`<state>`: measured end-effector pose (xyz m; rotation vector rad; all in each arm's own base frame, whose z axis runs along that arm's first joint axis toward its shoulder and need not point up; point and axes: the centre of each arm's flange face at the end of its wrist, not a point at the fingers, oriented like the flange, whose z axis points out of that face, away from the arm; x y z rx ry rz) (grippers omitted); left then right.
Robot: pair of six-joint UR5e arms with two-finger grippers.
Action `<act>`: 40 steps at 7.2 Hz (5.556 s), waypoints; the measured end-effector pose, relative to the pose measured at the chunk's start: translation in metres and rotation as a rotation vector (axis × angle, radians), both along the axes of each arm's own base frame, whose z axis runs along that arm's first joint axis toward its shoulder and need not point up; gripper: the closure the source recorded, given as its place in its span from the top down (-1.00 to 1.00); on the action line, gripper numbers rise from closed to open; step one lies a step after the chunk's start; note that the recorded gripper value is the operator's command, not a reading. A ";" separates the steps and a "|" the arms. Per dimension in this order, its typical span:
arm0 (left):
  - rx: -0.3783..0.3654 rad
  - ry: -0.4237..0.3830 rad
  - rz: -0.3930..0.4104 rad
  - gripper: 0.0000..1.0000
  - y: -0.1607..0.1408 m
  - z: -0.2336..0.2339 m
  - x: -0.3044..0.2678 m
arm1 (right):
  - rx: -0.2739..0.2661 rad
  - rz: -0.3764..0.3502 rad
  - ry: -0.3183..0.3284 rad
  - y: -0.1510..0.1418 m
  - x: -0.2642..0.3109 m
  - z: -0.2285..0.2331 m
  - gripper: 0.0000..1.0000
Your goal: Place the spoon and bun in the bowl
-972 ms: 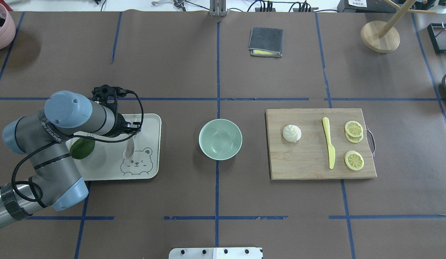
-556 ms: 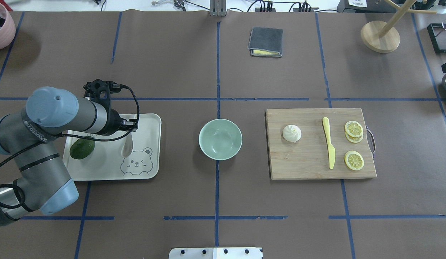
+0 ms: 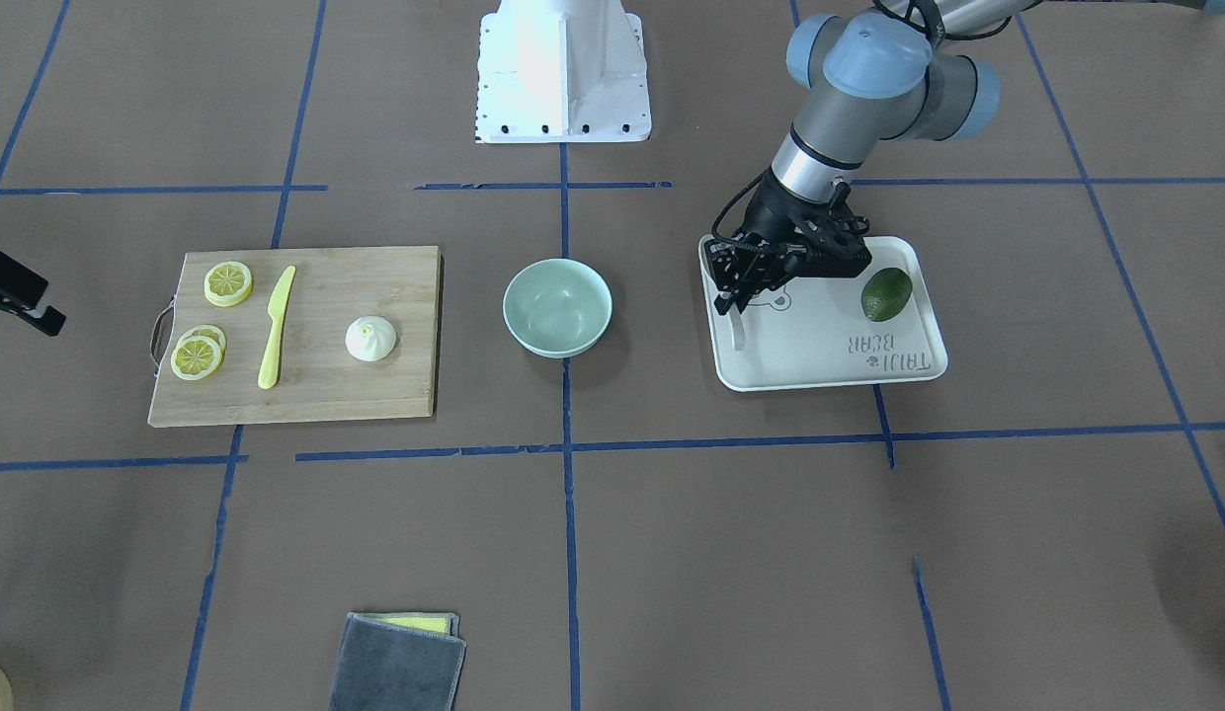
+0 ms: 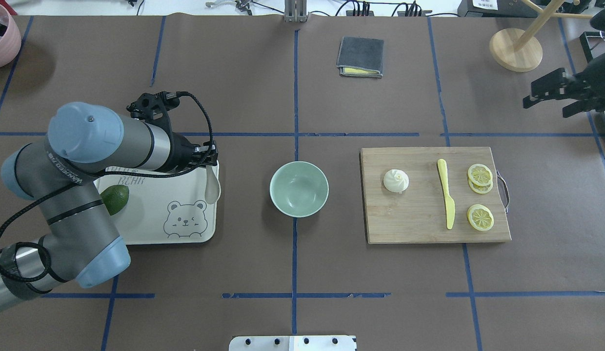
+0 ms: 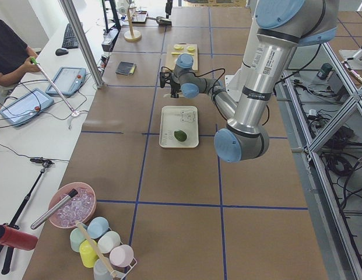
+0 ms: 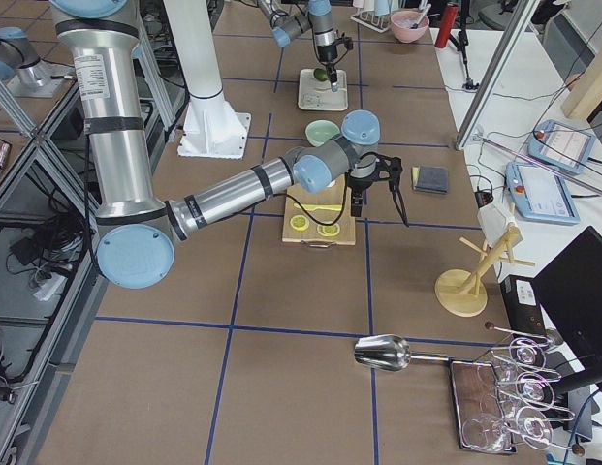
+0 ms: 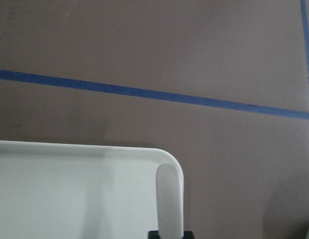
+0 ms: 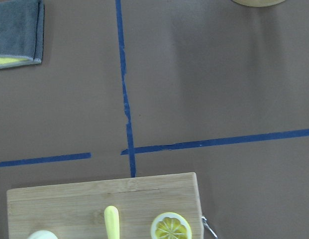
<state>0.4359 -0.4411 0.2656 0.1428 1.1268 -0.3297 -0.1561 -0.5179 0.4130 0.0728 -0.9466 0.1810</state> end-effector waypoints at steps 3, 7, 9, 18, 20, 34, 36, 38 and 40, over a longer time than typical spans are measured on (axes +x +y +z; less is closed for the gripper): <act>-0.132 0.150 -0.052 -1.00 -0.009 -0.039 0.057 | 0.005 0.022 0.025 0.021 -0.123 -0.042 1.00; -0.123 0.207 -0.062 -1.00 -0.010 -0.056 0.099 | 0.021 0.014 0.035 0.050 -0.206 -0.070 1.00; -0.113 0.205 -0.071 -1.00 -0.005 -0.064 0.120 | 0.027 0.008 0.048 0.056 -0.229 -0.072 1.00; -0.088 0.242 -0.077 1.00 -0.013 -0.076 0.072 | 0.033 -0.026 0.118 0.072 -0.291 -0.052 -0.99; -0.110 0.236 -0.077 1.00 -0.026 -0.069 0.030 | 0.036 -0.029 0.120 0.074 -0.294 -0.052 -1.00; 0.378 -0.309 0.113 1.00 -0.093 0.185 -0.296 | 0.182 -0.027 -0.079 0.091 -0.383 -0.234 1.00; 0.390 -0.337 0.140 1.00 -0.101 0.211 -0.320 | 0.163 -0.008 -0.083 0.096 -0.387 -0.236 1.00; 0.393 -0.376 0.153 1.00 -0.107 0.237 -0.343 | 0.160 0.003 -0.095 0.096 -0.387 -0.243 1.00; 0.370 -0.384 0.196 1.00 -0.106 0.277 -0.368 | 0.152 0.020 -0.091 0.087 -0.373 -0.250 1.00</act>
